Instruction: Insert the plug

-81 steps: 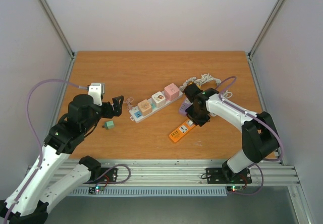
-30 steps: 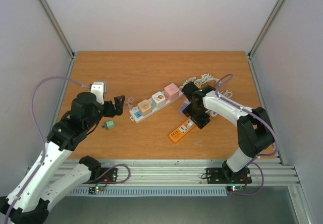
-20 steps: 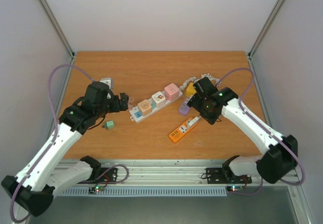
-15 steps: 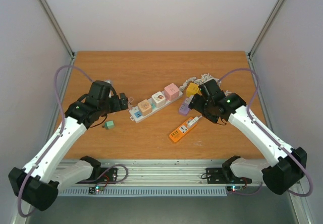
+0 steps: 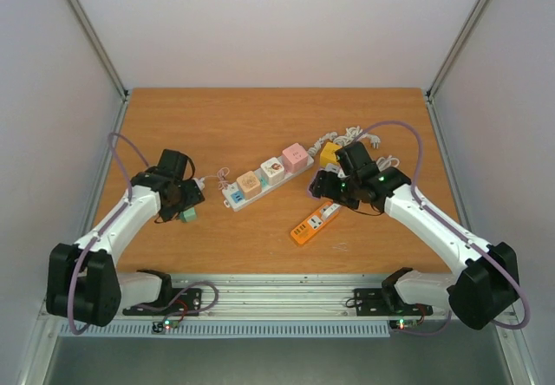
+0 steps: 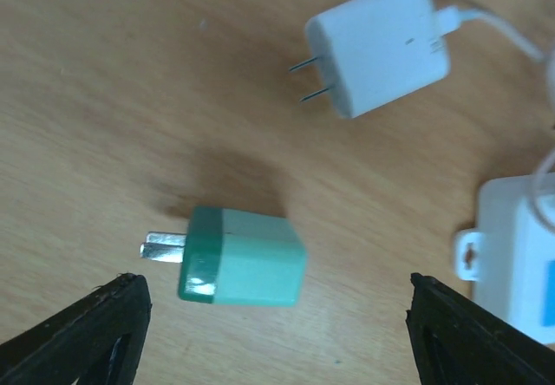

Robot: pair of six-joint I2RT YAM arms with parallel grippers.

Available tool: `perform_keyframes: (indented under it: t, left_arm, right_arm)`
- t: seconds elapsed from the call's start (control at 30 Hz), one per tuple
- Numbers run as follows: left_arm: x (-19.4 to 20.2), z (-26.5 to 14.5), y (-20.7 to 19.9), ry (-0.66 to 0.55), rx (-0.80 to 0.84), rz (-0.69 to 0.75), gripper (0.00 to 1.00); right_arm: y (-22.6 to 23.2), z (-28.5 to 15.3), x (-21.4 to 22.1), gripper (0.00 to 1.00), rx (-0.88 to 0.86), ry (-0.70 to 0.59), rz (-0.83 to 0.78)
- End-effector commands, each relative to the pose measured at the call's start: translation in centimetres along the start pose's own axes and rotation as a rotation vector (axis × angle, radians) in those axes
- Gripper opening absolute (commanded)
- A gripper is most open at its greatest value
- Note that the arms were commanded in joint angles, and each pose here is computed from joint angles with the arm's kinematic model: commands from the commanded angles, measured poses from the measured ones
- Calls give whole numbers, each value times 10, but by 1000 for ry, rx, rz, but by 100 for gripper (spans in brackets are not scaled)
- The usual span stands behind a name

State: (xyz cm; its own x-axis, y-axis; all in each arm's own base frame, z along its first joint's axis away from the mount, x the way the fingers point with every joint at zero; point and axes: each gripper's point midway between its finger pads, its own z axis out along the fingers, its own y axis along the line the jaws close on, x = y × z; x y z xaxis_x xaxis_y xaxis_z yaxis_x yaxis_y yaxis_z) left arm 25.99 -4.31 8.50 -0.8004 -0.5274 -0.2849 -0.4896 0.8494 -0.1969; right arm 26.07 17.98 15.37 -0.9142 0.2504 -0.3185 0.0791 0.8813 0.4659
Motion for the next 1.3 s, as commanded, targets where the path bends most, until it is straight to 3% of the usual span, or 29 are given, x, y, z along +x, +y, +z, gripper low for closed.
perform_keyframes:
  t: [0.0, 0.1, 0.27, 0.57, 0.83, 1.27]
  left_arm:
    - [6, 12, 17, -2, -68, -44, 82]
    - [13, 21, 21, 18, -73, -59, 81]
    - [11, 30, 18, 16, -69, -49, 67]
    - [7, 47, 15, 22, -83, -41, 72]
    - [6, 49, 11, 25, -72, -41, 47]
    - [18, 1, -19, 43, 171, -22, 28]
  right_arm:
    - [13, 2, -7, 84, -49, -21, -82]
    - [14, 4, -9, 83, -43, -18, -93]
    - [17, 3, -14, 81, -47, -35, -96]
    - [20, 1, -21, 79, -39, -57, -111]
    - [21, 3, -25, 77, -32, -60, -119]
    - [79, 0, -31, 74, -299, -109, -236]
